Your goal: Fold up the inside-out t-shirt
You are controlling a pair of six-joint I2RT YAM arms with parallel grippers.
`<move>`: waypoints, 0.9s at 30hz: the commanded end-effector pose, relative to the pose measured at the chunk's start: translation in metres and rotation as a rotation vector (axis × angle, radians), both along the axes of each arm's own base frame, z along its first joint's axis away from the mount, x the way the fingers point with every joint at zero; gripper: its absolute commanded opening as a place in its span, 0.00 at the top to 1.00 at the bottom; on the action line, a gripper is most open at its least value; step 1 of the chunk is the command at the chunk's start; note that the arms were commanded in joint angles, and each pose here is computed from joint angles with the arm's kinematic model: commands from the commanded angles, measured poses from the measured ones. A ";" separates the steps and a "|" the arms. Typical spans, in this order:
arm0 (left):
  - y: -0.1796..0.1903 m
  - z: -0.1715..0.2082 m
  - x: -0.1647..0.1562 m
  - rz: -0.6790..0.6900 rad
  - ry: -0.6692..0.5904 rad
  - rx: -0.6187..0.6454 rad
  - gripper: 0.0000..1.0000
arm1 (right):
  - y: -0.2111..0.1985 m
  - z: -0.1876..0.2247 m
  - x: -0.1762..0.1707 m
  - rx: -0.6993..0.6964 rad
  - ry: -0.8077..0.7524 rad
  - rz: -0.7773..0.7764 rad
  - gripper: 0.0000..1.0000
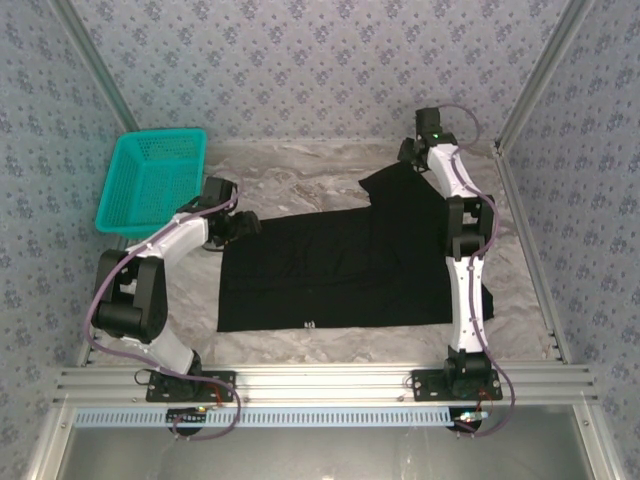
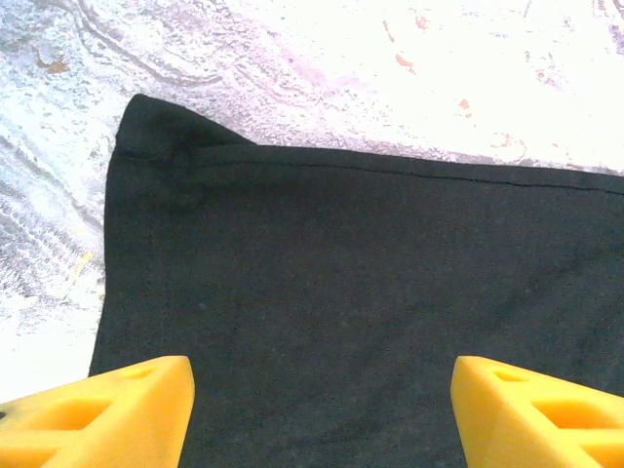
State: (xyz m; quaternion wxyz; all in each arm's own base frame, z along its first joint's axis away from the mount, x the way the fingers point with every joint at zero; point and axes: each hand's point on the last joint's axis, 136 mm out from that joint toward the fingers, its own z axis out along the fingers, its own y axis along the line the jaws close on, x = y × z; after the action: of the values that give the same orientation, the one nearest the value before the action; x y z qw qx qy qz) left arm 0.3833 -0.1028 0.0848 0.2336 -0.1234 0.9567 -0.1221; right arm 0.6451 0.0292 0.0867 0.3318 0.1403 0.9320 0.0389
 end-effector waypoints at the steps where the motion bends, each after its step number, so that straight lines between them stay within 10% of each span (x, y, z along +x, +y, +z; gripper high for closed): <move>1: -0.004 0.011 0.008 -0.001 -0.027 -0.017 0.30 | -0.003 -0.025 0.002 0.072 0.043 -0.043 0.44; 12: -0.005 0.012 0.006 -0.014 -0.025 -0.016 0.30 | 0.011 -0.064 0.005 0.176 0.099 -0.084 0.47; 27: -0.002 0.009 0.008 -0.004 -0.022 -0.013 0.30 | 0.020 -0.071 0.005 0.192 0.118 -0.048 0.92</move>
State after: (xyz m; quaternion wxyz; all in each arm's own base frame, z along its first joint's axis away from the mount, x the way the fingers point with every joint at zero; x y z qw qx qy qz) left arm 0.3834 -0.1033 0.0852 0.2332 -0.1228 0.9567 -0.1234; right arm 0.6597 0.0449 0.0353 0.2939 0.1980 0.9287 0.1096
